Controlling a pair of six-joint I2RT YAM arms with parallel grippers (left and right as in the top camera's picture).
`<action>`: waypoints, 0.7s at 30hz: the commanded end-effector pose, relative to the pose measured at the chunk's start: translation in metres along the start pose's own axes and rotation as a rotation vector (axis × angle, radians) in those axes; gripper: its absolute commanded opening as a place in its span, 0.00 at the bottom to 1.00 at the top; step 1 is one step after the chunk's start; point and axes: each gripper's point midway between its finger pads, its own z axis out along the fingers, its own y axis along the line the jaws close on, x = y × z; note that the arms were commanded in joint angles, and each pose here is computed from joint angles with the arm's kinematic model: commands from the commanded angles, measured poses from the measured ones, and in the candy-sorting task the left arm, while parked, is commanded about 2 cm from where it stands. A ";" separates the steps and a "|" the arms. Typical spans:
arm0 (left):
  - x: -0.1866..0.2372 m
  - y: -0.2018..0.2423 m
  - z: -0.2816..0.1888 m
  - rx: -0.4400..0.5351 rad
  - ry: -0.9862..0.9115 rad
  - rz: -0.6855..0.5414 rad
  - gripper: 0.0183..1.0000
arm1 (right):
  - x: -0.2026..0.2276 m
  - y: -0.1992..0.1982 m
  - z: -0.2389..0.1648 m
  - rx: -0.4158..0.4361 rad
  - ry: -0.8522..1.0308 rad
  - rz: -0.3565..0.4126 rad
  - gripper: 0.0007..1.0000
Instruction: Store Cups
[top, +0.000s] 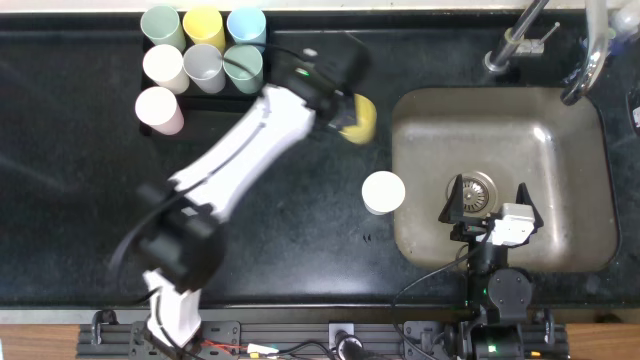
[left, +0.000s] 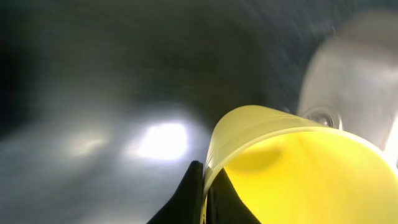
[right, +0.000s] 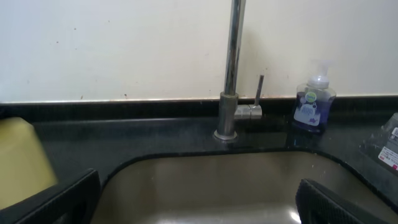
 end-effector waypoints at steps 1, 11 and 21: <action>-0.061 0.099 -0.105 -0.140 -0.230 -0.308 0.02 | 0.003 0.001 0.000 -0.004 -0.001 0.000 1.00; -0.066 0.240 -0.088 -0.326 -0.084 -0.642 0.02 | 0.003 0.001 0.000 -0.004 -0.001 0.000 1.00; -0.061 0.248 -0.058 -0.345 -0.003 -0.662 0.02 | 0.003 0.001 0.000 -0.004 -0.001 0.000 1.00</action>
